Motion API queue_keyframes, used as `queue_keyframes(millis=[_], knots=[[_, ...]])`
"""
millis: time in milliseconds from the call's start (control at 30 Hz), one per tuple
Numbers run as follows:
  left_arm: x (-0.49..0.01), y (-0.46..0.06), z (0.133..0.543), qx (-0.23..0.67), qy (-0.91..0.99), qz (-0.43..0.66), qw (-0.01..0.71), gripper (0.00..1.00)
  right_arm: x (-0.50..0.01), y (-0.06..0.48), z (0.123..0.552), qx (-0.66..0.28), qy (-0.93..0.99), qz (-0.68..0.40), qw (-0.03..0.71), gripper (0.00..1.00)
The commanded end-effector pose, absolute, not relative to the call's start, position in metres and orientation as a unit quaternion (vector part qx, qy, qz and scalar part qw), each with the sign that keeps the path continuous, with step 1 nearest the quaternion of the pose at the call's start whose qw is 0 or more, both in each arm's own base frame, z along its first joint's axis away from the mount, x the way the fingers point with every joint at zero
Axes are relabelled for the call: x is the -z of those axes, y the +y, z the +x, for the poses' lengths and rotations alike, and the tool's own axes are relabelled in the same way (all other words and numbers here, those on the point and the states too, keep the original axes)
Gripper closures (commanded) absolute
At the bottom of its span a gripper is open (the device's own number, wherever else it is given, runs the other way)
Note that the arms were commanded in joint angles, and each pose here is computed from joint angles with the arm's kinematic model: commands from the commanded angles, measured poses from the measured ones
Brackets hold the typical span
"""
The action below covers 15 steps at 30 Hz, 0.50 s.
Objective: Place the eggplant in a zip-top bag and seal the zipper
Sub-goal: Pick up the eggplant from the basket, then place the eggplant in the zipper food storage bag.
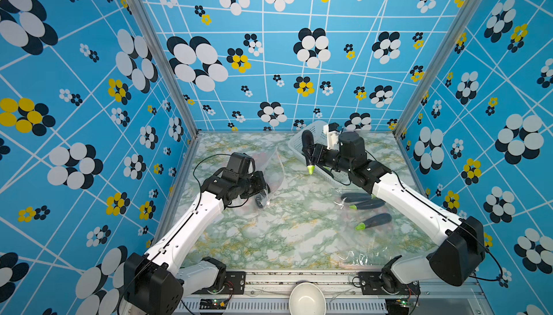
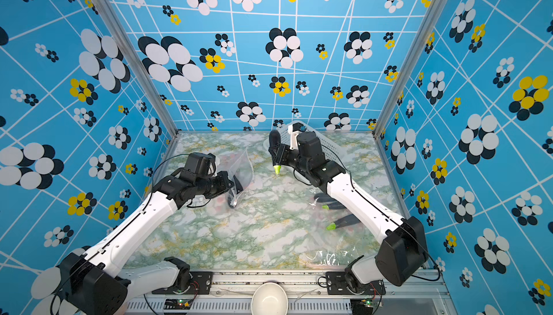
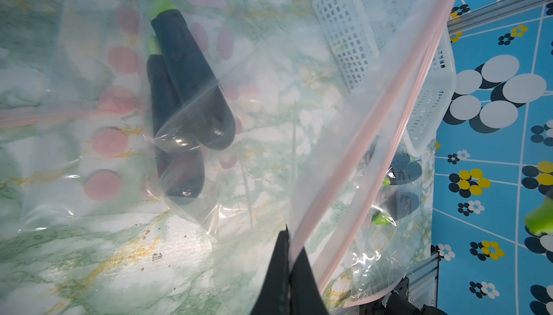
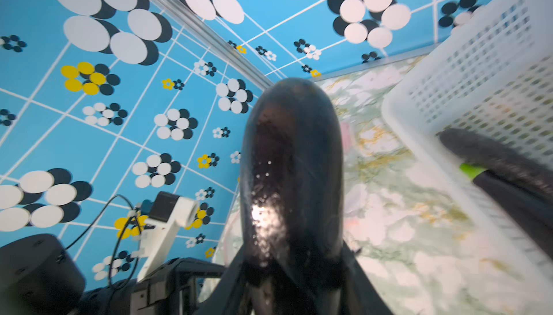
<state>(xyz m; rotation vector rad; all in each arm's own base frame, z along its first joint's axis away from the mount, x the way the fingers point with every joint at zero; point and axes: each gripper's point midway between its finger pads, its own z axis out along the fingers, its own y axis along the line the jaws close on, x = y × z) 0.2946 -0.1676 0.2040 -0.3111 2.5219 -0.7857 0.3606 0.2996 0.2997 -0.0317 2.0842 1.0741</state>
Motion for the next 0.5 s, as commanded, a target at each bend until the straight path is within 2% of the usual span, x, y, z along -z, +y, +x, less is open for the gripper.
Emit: queue_keyframes(millis=[0,233,467], knots=[[-0.208,-0.167,0.294,0.299,0.915,-0.117,0.245,1.00,-0.307,0.329,0.342,-0.494,0.799,0.016,0.344,0.58],[-0.209,-0.167,0.294,0.301,0.913,-0.117,0.249,1.00,-0.295,0.379,0.300,-0.544,0.801,0.015,0.248,0.57],[-0.212,-0.168,0.293,0.308,0.910,-0.118,0.252,1.00,-0.265,0.400,0.288,-0.525,0.831,0.021,0.183,0.56]])
